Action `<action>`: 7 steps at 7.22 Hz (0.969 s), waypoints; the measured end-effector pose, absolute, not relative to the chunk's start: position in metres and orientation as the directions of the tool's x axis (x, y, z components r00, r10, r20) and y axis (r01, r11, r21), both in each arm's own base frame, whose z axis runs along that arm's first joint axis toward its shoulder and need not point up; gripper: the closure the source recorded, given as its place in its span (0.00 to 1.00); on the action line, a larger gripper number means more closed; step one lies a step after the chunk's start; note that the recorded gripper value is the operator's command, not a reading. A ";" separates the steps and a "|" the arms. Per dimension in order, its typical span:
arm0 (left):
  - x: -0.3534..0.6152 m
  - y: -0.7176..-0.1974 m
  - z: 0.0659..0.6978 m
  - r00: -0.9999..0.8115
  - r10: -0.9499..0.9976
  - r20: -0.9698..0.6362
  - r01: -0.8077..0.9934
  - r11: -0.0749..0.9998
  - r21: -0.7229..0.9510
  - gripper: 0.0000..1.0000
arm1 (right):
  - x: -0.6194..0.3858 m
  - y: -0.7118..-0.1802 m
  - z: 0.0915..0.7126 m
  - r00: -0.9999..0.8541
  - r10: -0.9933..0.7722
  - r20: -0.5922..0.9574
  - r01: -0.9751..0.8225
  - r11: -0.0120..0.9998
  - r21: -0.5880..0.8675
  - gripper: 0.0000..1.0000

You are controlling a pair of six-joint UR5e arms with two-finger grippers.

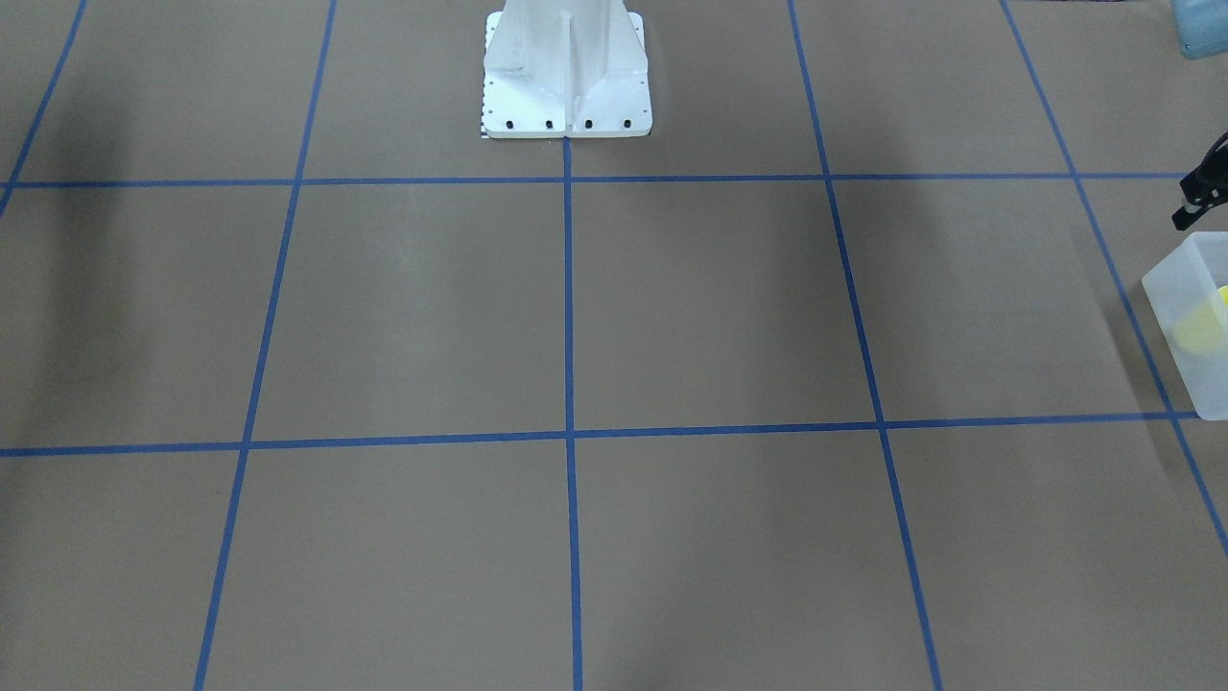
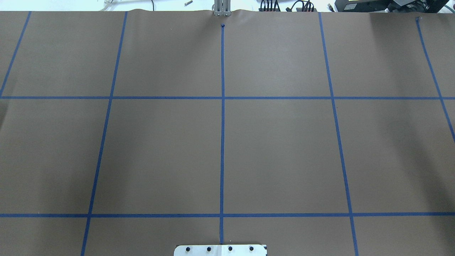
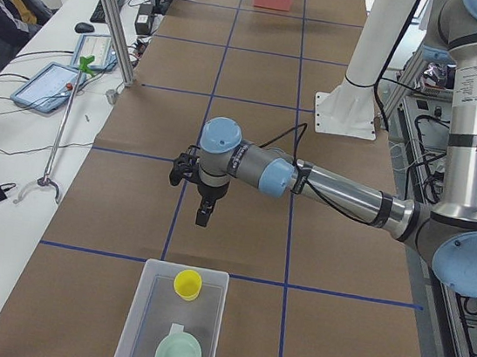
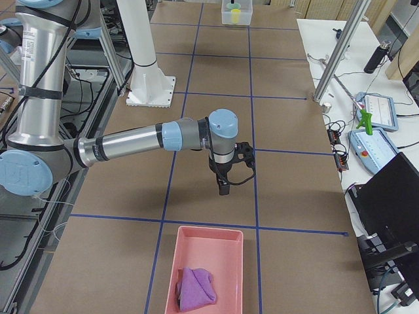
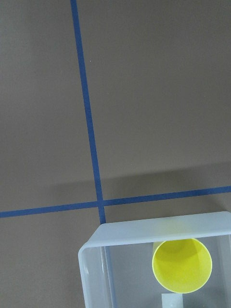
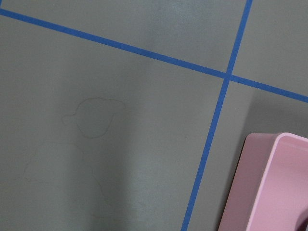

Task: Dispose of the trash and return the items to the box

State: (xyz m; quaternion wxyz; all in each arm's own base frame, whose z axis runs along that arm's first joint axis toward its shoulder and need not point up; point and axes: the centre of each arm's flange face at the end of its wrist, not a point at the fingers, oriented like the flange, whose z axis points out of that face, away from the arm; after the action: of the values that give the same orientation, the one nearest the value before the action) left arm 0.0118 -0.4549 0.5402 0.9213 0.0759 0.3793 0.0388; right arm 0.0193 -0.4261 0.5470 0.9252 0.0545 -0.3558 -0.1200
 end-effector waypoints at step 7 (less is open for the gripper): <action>0.014 -0.461 0.552 0.712 0.146 -0.687 -0.022 0.982 0.186 0.01 | 0.017 -0.435 0.538 0.716 -0.267 0.645 0.182 0.963 0.197 0.00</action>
State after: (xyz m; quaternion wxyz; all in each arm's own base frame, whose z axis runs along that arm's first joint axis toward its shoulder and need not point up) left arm 0.0136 -0.4613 0.5519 0.9216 0.0822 0.3765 0.0455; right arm 0.0168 -0.4353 0.5384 0.9245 0.0597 -0.3565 -0.1214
